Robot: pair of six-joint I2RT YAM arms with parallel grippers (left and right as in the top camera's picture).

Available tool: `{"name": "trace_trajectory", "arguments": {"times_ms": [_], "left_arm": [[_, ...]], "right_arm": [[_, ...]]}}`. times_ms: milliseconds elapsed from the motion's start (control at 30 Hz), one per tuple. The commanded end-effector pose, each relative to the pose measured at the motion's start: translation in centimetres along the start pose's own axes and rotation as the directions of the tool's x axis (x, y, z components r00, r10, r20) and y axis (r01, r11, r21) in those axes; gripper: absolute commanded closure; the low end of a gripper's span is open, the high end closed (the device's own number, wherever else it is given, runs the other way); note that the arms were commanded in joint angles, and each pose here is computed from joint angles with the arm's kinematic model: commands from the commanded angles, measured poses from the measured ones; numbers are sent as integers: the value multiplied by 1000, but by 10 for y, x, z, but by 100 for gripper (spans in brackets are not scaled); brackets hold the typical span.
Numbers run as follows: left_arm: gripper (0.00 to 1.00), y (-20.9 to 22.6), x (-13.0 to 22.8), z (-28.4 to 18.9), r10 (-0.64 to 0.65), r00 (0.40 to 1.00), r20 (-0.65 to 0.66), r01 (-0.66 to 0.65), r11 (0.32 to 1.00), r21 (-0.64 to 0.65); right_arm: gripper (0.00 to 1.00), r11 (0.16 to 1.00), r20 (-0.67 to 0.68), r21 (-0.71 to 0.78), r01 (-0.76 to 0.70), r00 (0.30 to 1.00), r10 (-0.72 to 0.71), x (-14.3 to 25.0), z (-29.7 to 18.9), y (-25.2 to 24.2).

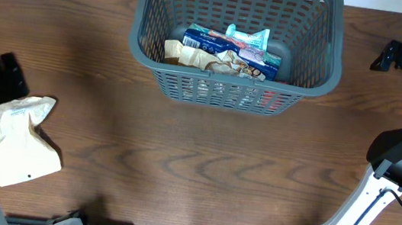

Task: Pack container
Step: 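Move the left gripper down to the last beige pouch at lower left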

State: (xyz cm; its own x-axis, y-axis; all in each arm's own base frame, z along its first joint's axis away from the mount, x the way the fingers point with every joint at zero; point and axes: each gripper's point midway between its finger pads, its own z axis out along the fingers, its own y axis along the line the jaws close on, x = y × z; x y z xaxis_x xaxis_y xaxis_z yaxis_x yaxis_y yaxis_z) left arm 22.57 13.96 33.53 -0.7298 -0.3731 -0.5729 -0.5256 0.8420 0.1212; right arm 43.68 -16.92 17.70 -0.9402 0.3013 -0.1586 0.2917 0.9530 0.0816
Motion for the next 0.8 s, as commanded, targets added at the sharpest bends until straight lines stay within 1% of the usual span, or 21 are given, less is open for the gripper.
{"name": "trace_trajectory", "arguments": {"times_ms": [0,67,167,233,367,500,667,767], "left_arm": [[1,20,9,0,-97,995,-31,96,994,-49],[1,22,11,-2,-124,992,-27,123,992,-42],[1,19,22,0,-124,991,-43,123,992,-30],[1,15,34,6,-121,990,-68,121,993,-12],[1,2,72,25,-114,983,-144,120,992,33],[1,-2,95,45,-126,977,-175,133,991,29],[2,-5,125,85,-129,941,-313,139,990,9],[1,-4,134,113,-134,915,-381,143,990,-5]], "right_arm": [[1,1000,19,-6,-1,1000,1,-1,-8,2],[1,1000,20,-6,-1,1000,1,-1,-8,2],[1,1000,19,-5,2,1000,-2,-1,-8,2],[1,1000,19,-5,2,1000,-2,-1,-8,2],[1,1000,19,-5,2,1000,-2,-1,-8,2],[1,1000,19,-5,2,1000,-2,0,-8,2],[1,1000,19,-5,2,1000,-2,0,-8,2],[1,1000,19,-5,2,1000,-2,0,-8,2]]}}
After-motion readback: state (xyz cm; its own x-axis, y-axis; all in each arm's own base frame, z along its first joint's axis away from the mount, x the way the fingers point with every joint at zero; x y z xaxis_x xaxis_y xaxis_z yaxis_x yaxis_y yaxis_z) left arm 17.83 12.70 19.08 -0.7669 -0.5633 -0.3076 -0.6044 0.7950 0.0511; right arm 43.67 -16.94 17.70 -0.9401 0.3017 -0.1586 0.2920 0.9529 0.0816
